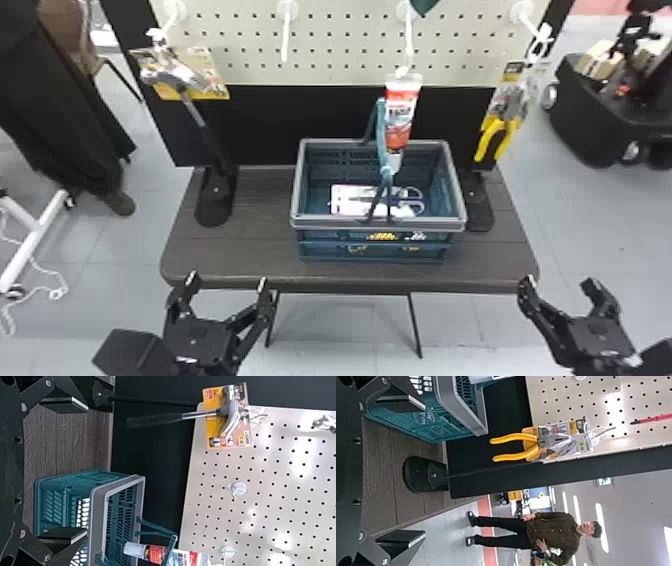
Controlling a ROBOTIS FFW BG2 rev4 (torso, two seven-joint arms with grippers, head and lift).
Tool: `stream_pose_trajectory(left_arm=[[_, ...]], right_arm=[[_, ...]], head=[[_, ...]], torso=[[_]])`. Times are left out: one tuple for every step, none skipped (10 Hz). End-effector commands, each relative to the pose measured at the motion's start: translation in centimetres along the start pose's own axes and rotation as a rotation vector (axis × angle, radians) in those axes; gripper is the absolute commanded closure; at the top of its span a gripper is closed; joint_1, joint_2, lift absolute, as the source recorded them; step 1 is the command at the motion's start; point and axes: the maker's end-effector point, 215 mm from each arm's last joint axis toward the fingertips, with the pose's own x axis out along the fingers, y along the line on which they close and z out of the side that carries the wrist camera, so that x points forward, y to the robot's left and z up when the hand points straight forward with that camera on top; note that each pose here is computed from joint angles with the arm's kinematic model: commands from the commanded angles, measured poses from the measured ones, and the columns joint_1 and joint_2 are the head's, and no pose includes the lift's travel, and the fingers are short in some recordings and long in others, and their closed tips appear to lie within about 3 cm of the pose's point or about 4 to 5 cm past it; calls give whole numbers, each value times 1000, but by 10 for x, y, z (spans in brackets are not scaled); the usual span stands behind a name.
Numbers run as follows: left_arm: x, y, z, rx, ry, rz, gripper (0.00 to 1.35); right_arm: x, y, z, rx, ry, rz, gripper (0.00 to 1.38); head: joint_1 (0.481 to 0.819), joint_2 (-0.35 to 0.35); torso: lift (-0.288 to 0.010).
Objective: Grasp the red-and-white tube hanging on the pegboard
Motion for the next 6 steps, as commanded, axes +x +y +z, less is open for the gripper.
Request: stream_pose_trajectory(left_arm=[[0,-1,0,1,1,-3,209],[0,-1,0,1,1,-3,208],[0,-1,0,1,1,-5,209],[0,-1,0,2,1,-4,209],[0,-1,0,2,1,-4,209],[0,-1,0,2,1,-4,209]], right_arm=[[5,3,2,-7,6,17,177],[8,4,4,-10,3,24,176],[10,4,6,-11,0,25,177],[10,4,6,-11,0,25,177],[10,4,6,-12,1,26,177],[13,4,6,-10,8,28,177]], head=[[819,8],[819,8],[819,8],[819,8],[819,8],[819,8]], torso=[[-100],[-100],[-100],[-100],[-100],[-100]])
